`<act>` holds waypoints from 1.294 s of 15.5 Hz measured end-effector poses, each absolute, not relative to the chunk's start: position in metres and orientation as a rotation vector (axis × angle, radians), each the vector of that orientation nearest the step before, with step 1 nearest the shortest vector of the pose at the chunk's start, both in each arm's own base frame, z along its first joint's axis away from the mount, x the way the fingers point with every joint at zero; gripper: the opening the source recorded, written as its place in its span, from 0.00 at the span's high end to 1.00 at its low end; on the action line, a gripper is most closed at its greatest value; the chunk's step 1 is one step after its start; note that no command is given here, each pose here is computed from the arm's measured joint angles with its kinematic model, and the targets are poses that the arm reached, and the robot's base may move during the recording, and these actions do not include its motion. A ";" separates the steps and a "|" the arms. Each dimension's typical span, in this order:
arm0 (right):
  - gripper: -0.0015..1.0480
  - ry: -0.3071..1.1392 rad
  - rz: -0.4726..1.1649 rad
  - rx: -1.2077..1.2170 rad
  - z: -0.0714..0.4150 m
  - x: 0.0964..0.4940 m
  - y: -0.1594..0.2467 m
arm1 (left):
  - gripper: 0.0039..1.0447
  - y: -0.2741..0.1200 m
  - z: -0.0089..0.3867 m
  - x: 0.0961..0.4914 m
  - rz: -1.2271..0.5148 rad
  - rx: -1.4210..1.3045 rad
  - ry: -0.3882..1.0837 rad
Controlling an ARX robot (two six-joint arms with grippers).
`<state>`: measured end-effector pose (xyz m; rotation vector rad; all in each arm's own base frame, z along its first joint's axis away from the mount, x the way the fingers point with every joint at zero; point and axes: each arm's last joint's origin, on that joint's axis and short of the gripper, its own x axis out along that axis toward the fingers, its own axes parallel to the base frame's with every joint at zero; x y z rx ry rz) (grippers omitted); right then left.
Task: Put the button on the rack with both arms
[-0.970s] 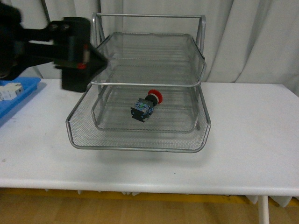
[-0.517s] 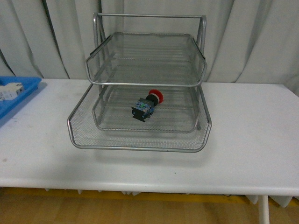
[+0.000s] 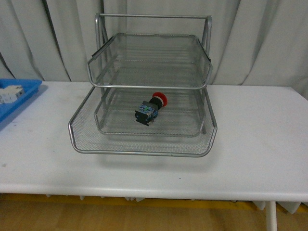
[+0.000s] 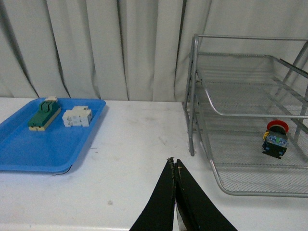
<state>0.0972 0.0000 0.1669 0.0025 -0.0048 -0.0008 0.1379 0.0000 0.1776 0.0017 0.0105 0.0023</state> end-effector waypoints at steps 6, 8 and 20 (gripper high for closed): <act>0.06 -0.004 -0.001 0.002 0.167 0.097 0.000 | 0.99 0.000 0.169 0.123 0.001 0.001 -0.002; 0.06 -0.005 -0.001 0.002 0.167 0.097 0.000 | 0.99 0.000 0.170 0.119 0.001 0.001 -0.011; 0.06 -0.005 -0.001 0.002 0.167 0.097 0.000 | 0.99 0.000 0.165 0.098 0.000 0.001 0.007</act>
